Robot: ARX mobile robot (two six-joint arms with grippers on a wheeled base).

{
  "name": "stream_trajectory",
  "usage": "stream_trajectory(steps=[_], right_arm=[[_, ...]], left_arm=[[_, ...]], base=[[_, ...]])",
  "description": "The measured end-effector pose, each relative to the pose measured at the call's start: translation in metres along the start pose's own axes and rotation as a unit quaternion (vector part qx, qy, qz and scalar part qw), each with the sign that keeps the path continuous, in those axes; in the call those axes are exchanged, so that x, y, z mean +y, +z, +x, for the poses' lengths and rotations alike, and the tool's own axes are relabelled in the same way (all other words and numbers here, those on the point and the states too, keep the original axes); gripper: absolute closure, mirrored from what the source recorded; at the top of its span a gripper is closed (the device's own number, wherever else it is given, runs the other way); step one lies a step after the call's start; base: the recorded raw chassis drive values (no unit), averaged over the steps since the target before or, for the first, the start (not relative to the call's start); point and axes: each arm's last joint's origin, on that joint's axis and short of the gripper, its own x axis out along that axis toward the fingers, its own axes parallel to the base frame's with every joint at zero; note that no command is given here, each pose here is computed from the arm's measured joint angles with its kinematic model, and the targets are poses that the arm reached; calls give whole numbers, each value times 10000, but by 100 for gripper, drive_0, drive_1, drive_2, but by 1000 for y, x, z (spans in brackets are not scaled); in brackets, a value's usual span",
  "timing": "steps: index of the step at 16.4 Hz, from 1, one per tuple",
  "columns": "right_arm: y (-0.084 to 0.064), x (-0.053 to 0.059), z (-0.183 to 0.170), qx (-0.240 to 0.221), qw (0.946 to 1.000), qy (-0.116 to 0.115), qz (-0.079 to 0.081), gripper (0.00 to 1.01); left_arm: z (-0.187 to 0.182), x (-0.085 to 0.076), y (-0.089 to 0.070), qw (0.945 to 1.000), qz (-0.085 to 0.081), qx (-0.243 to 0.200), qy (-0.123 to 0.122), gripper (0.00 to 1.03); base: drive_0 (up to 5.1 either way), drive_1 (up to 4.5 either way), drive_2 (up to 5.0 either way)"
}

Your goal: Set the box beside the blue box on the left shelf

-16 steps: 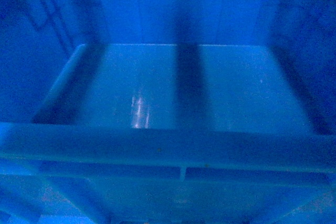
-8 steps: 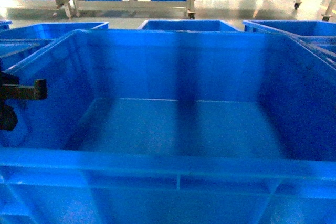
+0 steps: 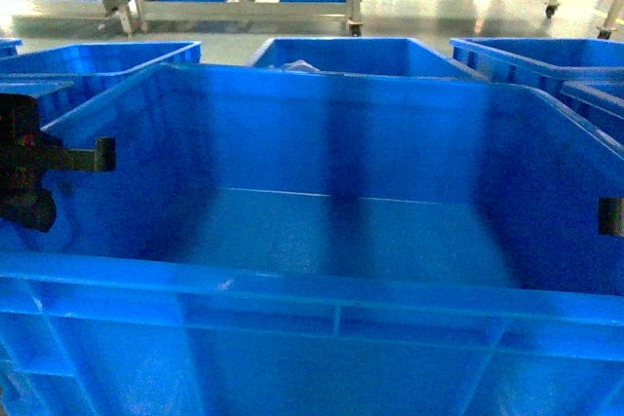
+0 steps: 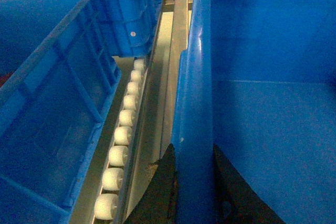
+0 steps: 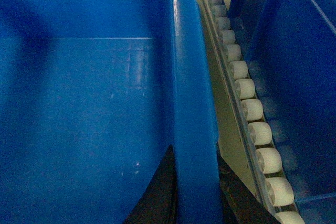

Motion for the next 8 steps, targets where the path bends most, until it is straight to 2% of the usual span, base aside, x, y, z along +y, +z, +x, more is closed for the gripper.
stream_trajectory(steps=[4, 5, 7, 8], right_arm=[[5, -3, -4, -134, 9999, -68, 11, 92], [6, -5, -4, -167, 9998, -136, -17, 92], [6, -5, -3, -122, 9998, -136, -119, 92], [4, -6, -3, -57, 9998, -144, -117, 92]], left_arm=[[-1, -7, 0, 9999, 3, -82, -96, 92], [0, -9, -1, 9999, -37, -59, -126, 92], [5, -11, -10, 9999, -29, 126, -84, 92], [4, -13, -11, 9998, 18, 185, -93, 92]], base=[[0, 0, 0], [0, 0, 0], [0, 0, 0], [0, 0, 0]])
